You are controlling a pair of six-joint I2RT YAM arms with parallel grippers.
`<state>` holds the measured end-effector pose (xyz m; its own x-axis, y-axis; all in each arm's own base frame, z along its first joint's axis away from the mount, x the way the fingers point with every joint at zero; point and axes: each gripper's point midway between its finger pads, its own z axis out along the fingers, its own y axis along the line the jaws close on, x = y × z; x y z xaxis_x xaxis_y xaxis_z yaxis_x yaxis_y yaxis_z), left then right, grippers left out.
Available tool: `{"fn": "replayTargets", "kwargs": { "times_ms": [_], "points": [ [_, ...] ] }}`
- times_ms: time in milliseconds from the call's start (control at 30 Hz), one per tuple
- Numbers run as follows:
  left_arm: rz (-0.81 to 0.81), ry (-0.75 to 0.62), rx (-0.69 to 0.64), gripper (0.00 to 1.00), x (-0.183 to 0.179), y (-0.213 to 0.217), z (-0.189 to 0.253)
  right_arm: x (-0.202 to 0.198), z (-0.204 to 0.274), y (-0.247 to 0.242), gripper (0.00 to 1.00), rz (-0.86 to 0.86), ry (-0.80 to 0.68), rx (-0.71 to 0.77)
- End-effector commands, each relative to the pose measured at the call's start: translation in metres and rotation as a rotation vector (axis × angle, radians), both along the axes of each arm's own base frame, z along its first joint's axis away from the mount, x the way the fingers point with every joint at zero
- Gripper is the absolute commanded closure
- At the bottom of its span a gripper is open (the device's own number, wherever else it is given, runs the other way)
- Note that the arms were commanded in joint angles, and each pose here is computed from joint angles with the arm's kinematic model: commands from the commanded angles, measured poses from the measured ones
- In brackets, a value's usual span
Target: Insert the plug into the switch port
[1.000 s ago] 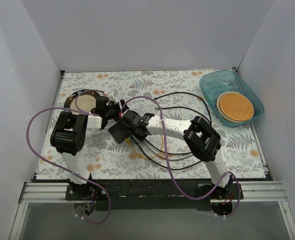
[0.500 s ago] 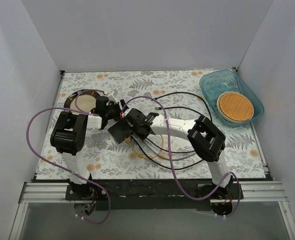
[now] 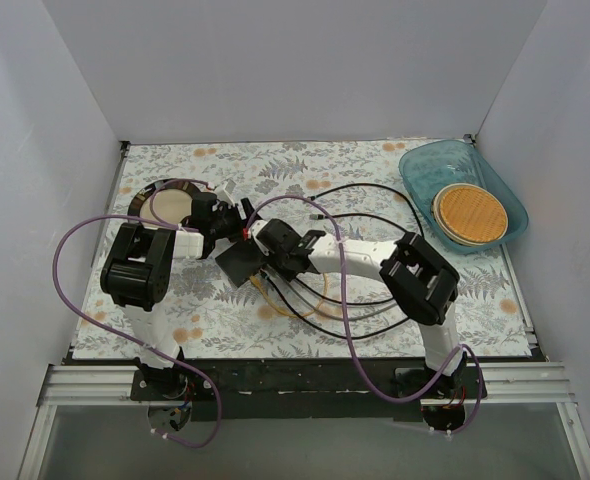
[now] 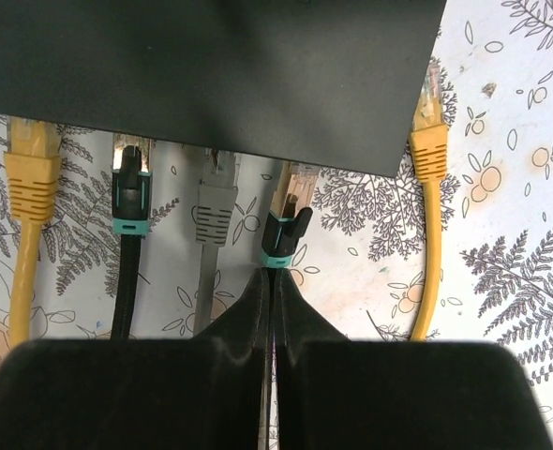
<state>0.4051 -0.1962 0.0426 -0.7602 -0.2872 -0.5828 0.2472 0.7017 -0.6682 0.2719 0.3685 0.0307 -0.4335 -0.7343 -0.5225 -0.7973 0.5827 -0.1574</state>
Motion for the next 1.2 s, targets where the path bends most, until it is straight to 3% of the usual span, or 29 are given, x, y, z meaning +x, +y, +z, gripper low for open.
{"fn": "replayTargets", "kwargs": {
  "times_ms": [0, 100, 200, 400, 767, 1000, 1033, 1100, 1167],
  "points": [
    [-0.002, 0.199, 0.031, 0.26, -0.042, -0.001, -0.035, 0.029, 0.068, 0.035, 0.99, -0.01, -0.18, 0.232],
    [0.074, 0.155, 0.063, 0.13, -0.034, 0.009, -0.02, 0.024, 0.073, 0.021, 0.99, -0.045, -0.18, 0.244],
    [0.13, 0.075, 0.069, 0.08, -0.029, 0.017, 0.006, 0.021, 0.079, 0.009, 0.99, -0.083, -0.185, 0.257],
    [0.098, -0.058, -0.052, 0.12, -0.035, 0.007, 0.066, 0.026, 0.109, -0.004, 0.99, -0.143, -0.226, 0.333],
    [-0.009, -0.133, -0.176, 0.18, -0.048, -0.026, 0.115, 0.036, 0.139, -0.005, 0.99, -0.157, -0.251, 0.379],
    [-0.108, -0.144, -0.204, 0.32, -0.057, -0.062, 0.126, 0.037, 0.144, -0.004, 0.99, -0.162, -0.255, 0.389],
    [-0.117, -0.143, -0.208, 0.37, -0.059, -0.065, 0.126, 0.038, 0.144, -0.005, 0.99, -0.164, -0.256, 0.387],
    [-0.141, -0.145, -0.213, 0.58, -0.061, -0.073, 0.128, 0.039, 0.145, -0.006, 0.99, -0.175, -0.261, 0.386],
    [-0.147, -0.144, -0.214, 0.69, -0.061, -0.076, 0.128, 0.039, 0.147, -0.007, 0.99, -0.182, -0.264, 0.389]
  ]
}}
